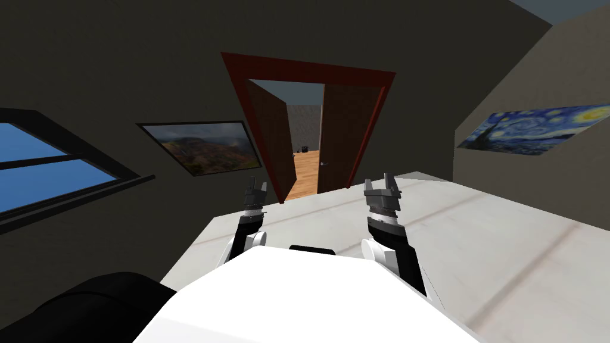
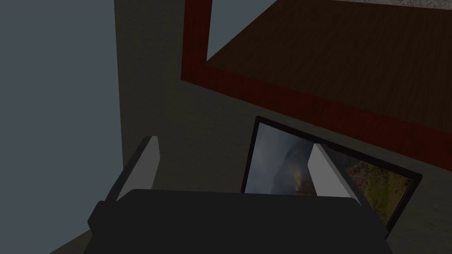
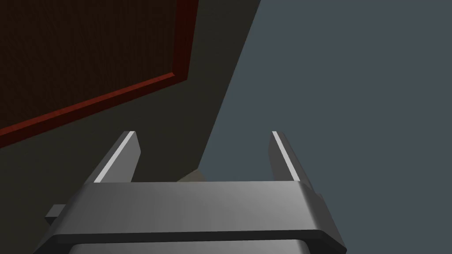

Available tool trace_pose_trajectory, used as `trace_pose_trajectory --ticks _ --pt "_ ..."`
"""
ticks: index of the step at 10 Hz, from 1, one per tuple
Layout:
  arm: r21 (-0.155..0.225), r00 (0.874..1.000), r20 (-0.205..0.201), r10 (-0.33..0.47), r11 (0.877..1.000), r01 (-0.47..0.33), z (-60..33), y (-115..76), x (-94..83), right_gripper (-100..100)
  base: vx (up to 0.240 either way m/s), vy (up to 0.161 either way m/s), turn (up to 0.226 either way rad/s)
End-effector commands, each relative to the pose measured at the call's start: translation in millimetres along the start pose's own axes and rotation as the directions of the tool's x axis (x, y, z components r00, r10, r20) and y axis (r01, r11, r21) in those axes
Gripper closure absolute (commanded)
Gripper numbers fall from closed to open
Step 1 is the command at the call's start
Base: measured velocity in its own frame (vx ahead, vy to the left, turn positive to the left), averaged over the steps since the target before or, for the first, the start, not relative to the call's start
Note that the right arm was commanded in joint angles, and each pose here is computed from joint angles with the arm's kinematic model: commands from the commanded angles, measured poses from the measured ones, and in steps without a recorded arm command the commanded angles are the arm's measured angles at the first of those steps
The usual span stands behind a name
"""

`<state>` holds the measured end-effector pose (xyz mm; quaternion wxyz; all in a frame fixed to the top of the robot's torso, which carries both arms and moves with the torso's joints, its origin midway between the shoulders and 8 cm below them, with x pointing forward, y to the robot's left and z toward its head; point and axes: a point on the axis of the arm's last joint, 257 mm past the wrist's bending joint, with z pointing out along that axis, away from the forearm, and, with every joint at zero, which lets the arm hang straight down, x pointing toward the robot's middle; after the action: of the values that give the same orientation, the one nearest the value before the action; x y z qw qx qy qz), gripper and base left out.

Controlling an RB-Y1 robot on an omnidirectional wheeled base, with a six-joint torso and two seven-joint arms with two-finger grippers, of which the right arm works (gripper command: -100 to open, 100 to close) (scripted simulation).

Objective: Push the door open

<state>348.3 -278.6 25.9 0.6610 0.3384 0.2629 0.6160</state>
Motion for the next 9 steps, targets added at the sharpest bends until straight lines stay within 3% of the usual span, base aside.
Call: trace_pose_trajectory --ticks 1,9 --pt "0.012 1.000 -0.007 0.000 1.000 0.000 -0.9 -9.4 1.1 -100 0.132 -0.053 0.038" --pt "0.085 0.999 -0.041 0.005 0.996 -0.001 -8.4 -66.7 5.6 -100 0.091 -0.023 0.043"
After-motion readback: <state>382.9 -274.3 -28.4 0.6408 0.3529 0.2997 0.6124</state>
